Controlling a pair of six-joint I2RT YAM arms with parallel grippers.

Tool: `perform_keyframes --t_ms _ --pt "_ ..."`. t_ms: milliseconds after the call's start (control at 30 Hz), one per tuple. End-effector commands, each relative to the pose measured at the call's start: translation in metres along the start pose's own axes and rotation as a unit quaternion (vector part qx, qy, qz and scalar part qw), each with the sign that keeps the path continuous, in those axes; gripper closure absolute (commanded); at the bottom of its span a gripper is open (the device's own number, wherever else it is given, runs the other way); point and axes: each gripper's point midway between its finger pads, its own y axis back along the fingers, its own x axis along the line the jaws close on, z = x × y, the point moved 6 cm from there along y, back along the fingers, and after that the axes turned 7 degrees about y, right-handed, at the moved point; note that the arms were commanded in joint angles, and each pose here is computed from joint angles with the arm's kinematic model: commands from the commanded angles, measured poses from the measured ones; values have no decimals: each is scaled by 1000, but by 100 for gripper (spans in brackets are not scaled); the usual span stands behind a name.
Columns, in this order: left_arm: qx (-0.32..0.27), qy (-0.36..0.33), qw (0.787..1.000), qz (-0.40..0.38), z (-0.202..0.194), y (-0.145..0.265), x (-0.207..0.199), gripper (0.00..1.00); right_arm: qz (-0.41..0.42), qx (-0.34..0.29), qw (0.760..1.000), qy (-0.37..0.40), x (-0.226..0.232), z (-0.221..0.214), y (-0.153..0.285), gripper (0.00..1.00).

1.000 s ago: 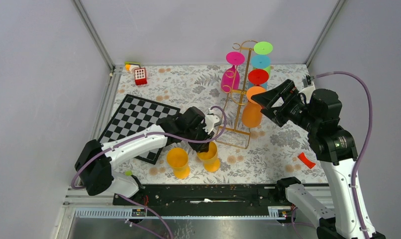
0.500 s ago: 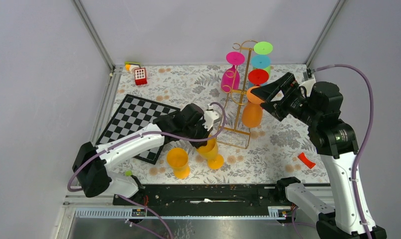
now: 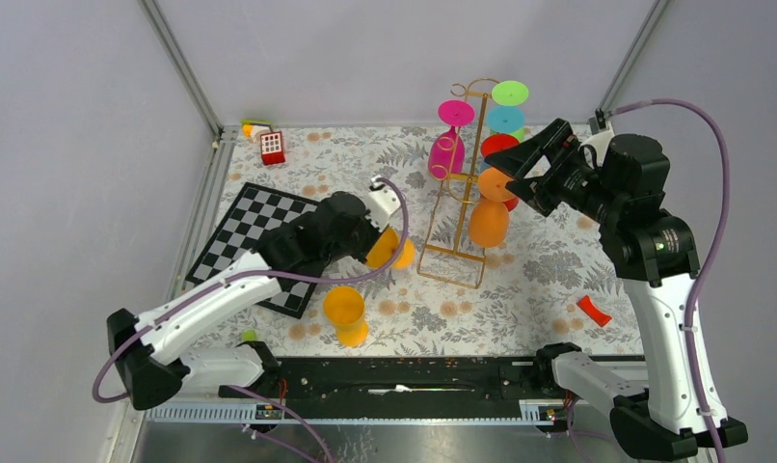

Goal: Place the wine glass upside down on the wine glass rack
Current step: Pick up the wine glass at the center of the board, then turn the wine glass upside down at the wine rack.

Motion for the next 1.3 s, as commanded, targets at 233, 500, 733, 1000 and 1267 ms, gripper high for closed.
perform_keyframes --t_ms 233,500,733,1000,1267 --pt "-289 39 937 191 110 77 51 100 5 -5 997 75 25 25 7 0" --pt "-429 34 885 177 179 131 52 100 4 1 992 127 41 38 15 0" --pt "-487 40 869 76 219 161 31 100 44 -1 987 156 56 46 13 0" --pt "-492 38 869 -40 228 164 3 100 97 -12 978 182 72 52 14 3" --pt "-453 31 888 -66 225 147 -6 100 138 -9 965 222 81 52 13 9"
